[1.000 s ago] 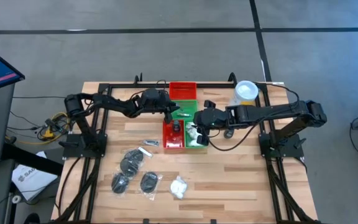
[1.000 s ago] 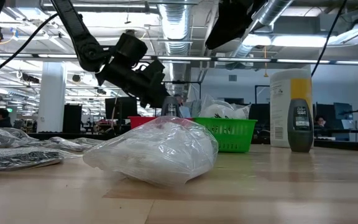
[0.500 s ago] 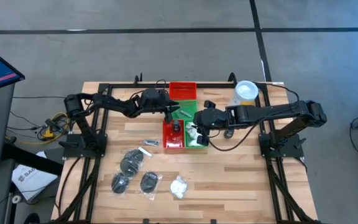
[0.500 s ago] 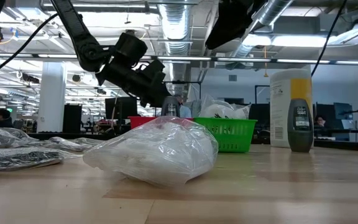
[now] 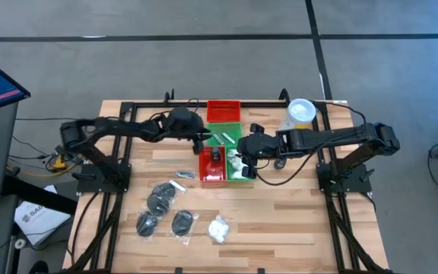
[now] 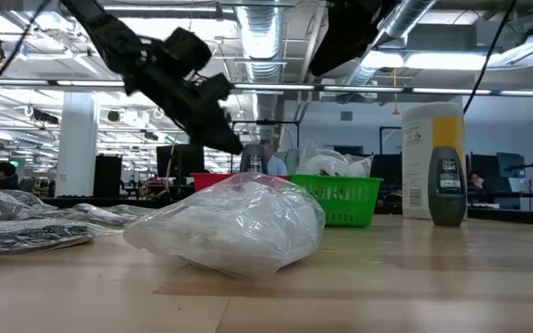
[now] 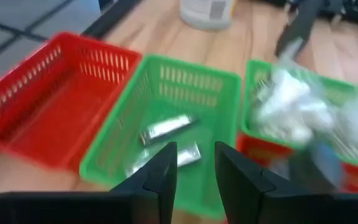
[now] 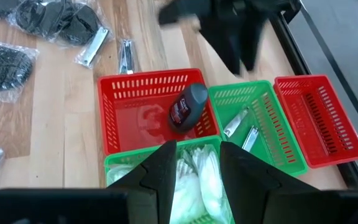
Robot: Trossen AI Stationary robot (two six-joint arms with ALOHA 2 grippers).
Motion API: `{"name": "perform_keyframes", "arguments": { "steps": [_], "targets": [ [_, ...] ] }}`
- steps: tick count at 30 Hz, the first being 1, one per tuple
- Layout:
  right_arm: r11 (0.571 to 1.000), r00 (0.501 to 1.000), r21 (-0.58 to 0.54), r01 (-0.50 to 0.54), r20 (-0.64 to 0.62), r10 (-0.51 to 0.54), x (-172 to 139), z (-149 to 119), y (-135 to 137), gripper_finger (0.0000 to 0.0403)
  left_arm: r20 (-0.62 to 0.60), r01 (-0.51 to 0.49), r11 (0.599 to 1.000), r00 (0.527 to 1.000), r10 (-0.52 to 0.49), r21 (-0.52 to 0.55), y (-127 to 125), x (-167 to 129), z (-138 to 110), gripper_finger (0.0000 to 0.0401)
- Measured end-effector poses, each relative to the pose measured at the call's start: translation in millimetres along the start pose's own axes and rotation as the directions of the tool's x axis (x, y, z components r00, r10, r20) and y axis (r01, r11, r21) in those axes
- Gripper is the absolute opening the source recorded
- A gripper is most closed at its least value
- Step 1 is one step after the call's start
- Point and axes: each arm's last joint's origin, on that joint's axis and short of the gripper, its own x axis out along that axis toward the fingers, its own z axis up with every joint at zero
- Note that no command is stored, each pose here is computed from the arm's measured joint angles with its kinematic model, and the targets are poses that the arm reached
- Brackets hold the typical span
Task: Pick & Place Travel size toiletries
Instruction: Put the silver nail cutter into the top green bin
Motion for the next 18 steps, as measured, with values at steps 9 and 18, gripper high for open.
{"name": "perform_keyframes", "arguments": {
  "steps": [9,18],
  "targets": [
    [1.0,1.0,-0.006,0.0,0.002,0.0,0,0,0,0.0113,-0.106,0.109,0.993,0.989,-0.103,0.054,-42,-49,6,0.01],
    [1.0,1.0,-0.003,-0.001,0.003,0.001,0,0,1,0.0113,-0.344,0.137,0.984,0.935,-0.09,0.117,-82,-58,-20,0.01]
  ]
}}
